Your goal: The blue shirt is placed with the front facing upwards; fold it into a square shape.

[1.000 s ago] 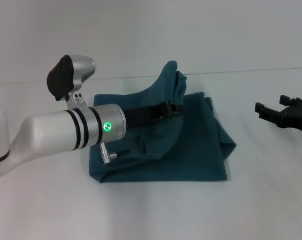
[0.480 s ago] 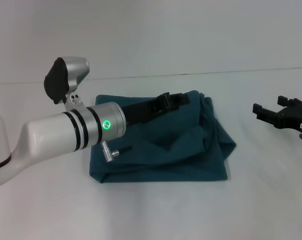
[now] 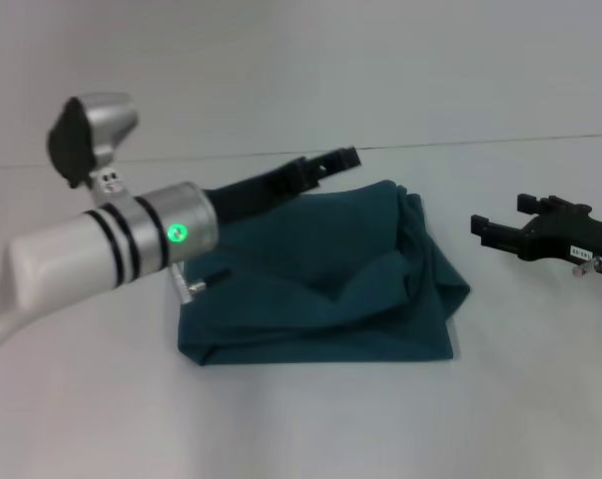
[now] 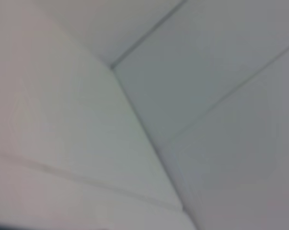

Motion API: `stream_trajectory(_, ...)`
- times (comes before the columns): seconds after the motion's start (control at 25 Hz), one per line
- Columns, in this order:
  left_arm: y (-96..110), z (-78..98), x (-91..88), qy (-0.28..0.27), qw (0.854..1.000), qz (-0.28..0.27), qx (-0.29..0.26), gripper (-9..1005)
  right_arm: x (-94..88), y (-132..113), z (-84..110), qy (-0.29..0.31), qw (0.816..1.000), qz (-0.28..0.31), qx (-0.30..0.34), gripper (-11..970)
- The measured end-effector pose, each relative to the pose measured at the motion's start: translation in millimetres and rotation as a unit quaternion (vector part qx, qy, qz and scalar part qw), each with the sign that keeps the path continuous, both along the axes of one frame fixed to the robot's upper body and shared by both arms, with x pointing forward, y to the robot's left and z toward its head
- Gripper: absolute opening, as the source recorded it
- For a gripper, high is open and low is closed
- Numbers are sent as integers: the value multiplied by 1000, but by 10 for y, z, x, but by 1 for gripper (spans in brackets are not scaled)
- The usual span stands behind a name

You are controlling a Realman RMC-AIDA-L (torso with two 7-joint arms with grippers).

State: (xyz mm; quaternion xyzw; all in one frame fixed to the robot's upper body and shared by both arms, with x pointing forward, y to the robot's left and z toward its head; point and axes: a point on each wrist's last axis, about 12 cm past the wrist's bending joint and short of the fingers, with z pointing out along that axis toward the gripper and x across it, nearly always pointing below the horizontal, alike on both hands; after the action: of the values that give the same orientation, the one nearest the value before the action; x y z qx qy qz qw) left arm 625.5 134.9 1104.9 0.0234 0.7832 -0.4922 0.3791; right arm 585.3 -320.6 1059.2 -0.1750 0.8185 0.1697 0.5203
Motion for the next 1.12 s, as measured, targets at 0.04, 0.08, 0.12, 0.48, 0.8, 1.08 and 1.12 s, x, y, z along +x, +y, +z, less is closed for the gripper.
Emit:
stream_trajectory(0.04,76,12,2,-12,1000,6,-4,535,20,16,35,3,1000,8,-2,883)
stream_trajectory(0.08,149,25,4,-22,1000,12,-8,584,39,34,80,8,1000,18,-4,883)
stream_trajectory(0.12,239,39,6,-34,999,19,-12,633,53,46,114,11,1000,25,-6,883)
stream_trajectory(0.48,893,60,-35,-72,997,40,5,889,189,220,627,33,993,105,35,882)
stream_trajectory(0.8,1074,4,-106,-86,995,44,26,887,413,544,759,64,988,139,4,883)
stream_trajectory(1.08,1117,-7,-141,-94,994,37,32,888,550,947,673,110,978,167,-57,884)
stream_trajectory(1.12,1134,-3,-144,-95,994,38,33,888,559,980,668,116,977,169,-62,883)
